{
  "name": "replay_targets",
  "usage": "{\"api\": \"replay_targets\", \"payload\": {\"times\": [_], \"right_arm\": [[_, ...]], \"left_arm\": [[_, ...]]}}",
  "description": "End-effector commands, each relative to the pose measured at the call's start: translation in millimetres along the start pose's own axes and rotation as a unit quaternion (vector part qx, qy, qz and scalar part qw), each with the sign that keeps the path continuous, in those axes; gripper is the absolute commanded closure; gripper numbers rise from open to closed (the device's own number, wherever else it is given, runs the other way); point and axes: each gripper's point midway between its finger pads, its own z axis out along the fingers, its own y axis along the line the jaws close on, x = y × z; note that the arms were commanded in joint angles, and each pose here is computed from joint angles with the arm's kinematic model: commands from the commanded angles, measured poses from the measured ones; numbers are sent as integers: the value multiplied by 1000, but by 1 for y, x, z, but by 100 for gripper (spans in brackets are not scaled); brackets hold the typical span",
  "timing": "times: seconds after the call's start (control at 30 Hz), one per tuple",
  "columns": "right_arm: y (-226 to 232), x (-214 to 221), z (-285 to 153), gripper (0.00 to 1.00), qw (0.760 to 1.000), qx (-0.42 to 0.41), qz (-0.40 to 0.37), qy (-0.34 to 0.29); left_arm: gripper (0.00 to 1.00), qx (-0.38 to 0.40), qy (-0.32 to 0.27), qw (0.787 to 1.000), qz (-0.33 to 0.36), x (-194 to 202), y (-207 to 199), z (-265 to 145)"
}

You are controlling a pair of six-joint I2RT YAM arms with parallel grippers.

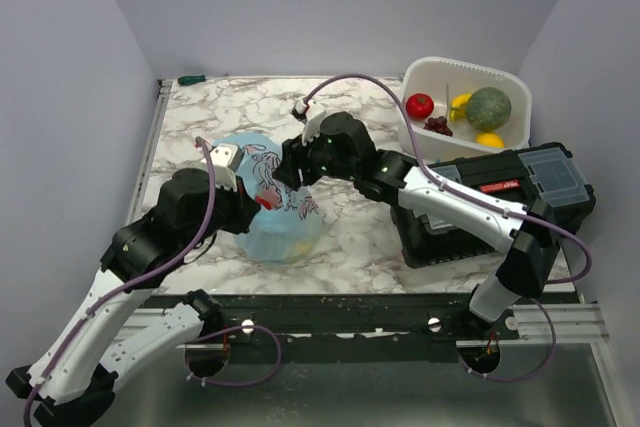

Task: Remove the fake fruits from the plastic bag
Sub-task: Adjust the plastic bag at the center of the board, then take out the fake fruit from the plastic bag.

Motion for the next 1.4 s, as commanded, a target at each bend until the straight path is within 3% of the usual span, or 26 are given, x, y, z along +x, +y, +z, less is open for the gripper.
{"api": "replay_targets", "payload": {"times": [0.0,0.2,0.33,0.43,0.57,0.77,0.97,1.13,1.37], "right_arm": [[-19,-14,6,43,998,67,-23,4],[-48,-27,-6,38,987,159,-20,-17],[-52,-40,-25,35,983,177,-25,-41],[-42,-52,-37,35,986,154,-32,-58],[-18,-53,-40,37,993,86,-36,-67],[7,-2,-28,55,1000,-7,-4,-19],[35,73,-21,60,999,-47,-10,26],[14,131,-16,69,999,-5,13,36],[46,164,-16,62,998,-21,-61,27]], "left_arm": [[100,-69,-28,996,40,-54,27,5],[100,-32,-34,994,96,-126,7,21],[100,57,-21,994,96,-140,-32,18],[100,103,18,990,90,-112,-50,17],[100,99,80,988,86,-41,-43,19],[100,28,117,992,37,40,2,14],[100,46,107,993,1,64,2,2],[100,27,118,993,-13,76,10,-1],[100,18,142,989,-41,92,13,-3]]}}
